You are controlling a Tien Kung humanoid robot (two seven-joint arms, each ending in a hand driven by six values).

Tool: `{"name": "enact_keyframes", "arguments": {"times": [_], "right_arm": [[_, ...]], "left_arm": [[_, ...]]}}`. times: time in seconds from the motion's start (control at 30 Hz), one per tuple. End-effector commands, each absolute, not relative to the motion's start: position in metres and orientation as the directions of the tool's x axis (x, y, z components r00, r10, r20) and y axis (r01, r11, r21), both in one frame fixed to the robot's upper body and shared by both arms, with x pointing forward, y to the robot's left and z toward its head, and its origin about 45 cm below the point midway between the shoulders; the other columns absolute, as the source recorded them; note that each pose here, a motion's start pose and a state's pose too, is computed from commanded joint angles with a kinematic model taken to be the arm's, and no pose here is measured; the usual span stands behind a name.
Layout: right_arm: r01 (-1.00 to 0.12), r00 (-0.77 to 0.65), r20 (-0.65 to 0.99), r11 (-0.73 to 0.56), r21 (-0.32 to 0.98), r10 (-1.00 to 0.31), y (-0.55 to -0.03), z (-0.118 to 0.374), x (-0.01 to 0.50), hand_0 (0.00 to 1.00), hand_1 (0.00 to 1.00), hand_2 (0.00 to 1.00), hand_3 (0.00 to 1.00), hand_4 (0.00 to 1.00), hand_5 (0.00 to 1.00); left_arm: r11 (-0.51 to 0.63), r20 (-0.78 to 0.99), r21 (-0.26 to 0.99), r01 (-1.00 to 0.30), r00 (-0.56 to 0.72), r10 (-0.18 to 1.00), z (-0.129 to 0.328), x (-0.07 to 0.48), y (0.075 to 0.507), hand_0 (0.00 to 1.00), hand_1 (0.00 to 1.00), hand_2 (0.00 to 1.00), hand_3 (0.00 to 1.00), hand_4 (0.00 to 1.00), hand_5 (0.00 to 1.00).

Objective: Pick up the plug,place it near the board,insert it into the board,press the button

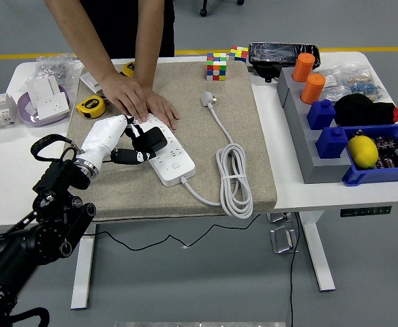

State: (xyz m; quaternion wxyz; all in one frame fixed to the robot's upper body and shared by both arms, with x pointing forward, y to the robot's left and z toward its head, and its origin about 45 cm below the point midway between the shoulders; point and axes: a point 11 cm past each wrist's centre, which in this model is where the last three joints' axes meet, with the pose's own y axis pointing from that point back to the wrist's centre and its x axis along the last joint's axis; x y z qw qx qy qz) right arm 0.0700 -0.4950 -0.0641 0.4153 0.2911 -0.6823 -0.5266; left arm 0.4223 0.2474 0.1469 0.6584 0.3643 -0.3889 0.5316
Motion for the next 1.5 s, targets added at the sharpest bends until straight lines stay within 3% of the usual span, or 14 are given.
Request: {"name": "enact_keyframes", "arguments": {"times": [1.5], "right_arm": [[0.03,-0.498,0.257,0.28,0.96,-0.828,-0.496,-0.063,0.075,0.807,0.774,0.758,0.782,0.998,0.97]], "left_arm": [[0.135,0.904,0.107,-0.985,0.153,0.399,0.136,0.421,0.265,0.516,0.538,0.362,0.369,0.463,0.103]]}}
